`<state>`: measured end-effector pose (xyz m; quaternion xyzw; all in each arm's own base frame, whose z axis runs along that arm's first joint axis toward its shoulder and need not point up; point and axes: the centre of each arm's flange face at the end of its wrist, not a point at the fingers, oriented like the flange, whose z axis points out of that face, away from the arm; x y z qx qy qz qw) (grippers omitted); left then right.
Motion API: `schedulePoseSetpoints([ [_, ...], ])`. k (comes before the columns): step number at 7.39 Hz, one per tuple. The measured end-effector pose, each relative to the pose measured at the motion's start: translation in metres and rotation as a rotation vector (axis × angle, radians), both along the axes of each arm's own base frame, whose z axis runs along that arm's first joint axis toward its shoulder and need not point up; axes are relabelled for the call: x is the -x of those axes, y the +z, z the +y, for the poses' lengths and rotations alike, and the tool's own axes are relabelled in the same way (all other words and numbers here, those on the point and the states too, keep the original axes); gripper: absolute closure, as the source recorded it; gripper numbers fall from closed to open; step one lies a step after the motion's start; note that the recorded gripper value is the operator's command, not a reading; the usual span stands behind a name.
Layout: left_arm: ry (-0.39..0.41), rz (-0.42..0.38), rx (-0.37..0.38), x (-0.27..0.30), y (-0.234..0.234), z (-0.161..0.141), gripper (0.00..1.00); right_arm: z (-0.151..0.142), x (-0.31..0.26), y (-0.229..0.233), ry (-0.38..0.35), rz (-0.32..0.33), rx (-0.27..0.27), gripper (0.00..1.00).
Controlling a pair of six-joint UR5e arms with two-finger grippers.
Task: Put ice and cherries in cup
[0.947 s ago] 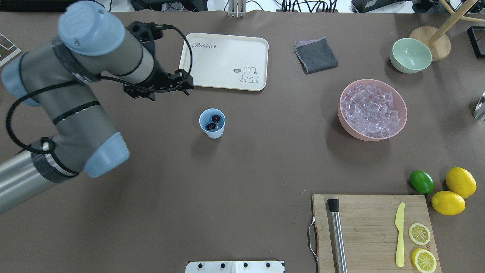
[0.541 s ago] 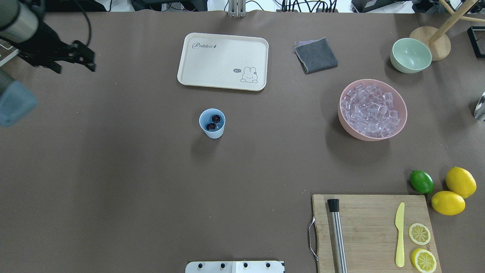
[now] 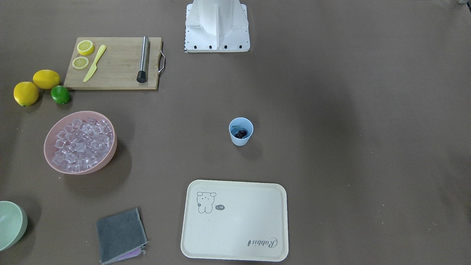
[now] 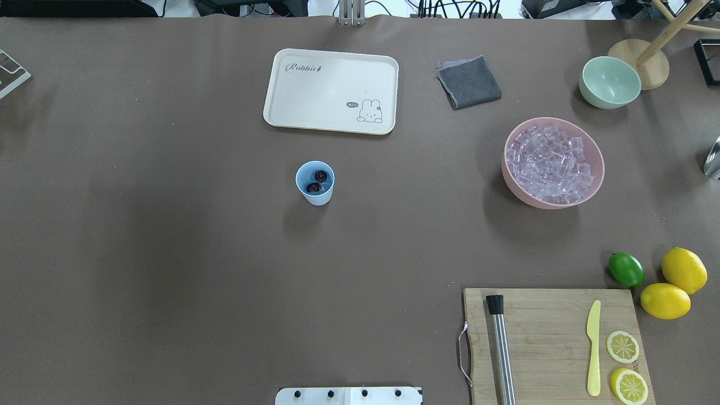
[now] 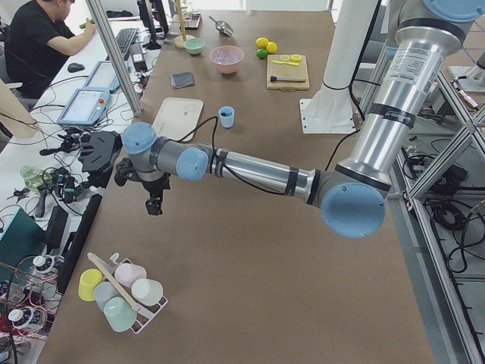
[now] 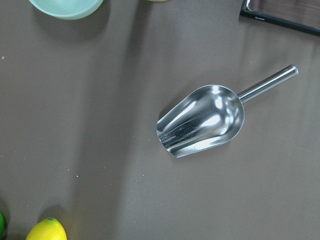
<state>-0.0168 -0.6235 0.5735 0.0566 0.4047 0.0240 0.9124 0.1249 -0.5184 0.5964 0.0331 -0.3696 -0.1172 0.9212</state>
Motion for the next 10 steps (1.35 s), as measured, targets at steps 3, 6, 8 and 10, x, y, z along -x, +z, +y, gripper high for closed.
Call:
schedulePoseSetpoints([
  [3,-0.031,-0.008,0.010,0.046,0.051,0.035,0.02,0.003,-0.001,0.003,0.002,0.003,0.006,0.00],
  [6,-0.088,-0.007,0.031,0.058,0.052,0.077,0.02,0.004,0.000,0.006,0.000,0.004,0.012,0.00],
  [8,-0.091,-0.006,0.026,0.057,0.049,0.085,0.02,0.006,0.000,0.009,0.000,0.004,0.019,0.00],
  [10,-0.087,-0.007,0.028,0.055,0.050,0.083,0.02,0.012,0.001,0.016,-0.001,0.004,0.031,0.00],
])
